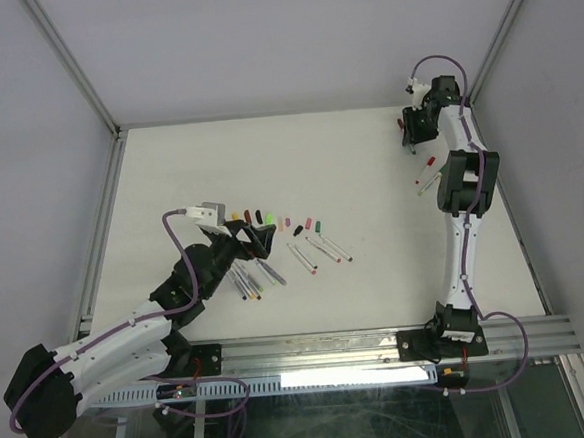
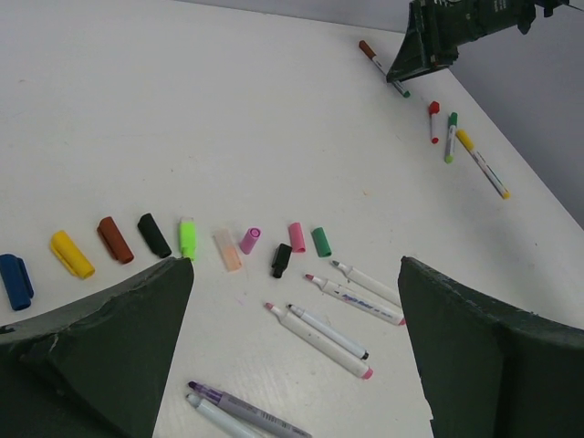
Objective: Open the pen caps
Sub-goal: Pick up the pen from the center of the board.
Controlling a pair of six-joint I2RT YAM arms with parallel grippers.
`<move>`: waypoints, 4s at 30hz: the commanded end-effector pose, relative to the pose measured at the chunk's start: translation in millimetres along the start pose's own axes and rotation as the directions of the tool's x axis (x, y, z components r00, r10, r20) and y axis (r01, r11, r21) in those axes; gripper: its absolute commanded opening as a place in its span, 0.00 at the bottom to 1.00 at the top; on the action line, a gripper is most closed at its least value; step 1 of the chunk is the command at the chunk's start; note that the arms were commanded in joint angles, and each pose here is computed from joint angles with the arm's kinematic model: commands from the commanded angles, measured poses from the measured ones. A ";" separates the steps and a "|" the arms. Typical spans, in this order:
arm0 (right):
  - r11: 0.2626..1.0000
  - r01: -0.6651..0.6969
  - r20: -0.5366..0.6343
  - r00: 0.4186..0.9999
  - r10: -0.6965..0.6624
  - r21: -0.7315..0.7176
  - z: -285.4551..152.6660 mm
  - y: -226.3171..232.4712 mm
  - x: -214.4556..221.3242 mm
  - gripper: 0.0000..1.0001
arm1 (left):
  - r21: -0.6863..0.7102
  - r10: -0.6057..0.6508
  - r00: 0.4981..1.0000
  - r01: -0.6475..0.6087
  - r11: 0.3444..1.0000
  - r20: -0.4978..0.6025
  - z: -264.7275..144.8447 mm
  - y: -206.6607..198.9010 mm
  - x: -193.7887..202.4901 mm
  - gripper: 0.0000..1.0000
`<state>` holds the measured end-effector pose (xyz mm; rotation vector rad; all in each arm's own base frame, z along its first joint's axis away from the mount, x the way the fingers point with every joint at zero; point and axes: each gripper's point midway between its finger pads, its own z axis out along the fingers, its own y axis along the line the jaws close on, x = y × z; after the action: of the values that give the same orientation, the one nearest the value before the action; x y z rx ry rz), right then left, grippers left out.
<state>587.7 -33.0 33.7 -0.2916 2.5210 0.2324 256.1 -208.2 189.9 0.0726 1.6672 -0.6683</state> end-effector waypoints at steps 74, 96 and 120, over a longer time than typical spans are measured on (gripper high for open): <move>0.899 0.431 -0.260 0.861 -0.437 -0.081 -60.1 168.8 146.0 0.21 | 0.193 -0.181 0.983 0.175 0.965 0.011 -9.5 -39.3 -14.2 0.99; 0.898 0.431 -0.166 0.882 -0.440 -0.089 -76.3 182.1 135.4 0.00 | 0.351 -0.314 0.949 0.307 0.885 -0.037 -9.0 -72.6 -13.4 0.99; 0.875 0.187 -0.026 0.975 -0.222 -0.447 -112.8 229.7 131.0 0.00 | 0.332 -0.502 0.852 0.522 0.786 -0.151 100.3 -110.9 18.5 0.92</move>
<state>363.5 128.6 47.3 -0.7797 2.5464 0.5951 272.3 -343.0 183.7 -0.0251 1.6988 -1.3624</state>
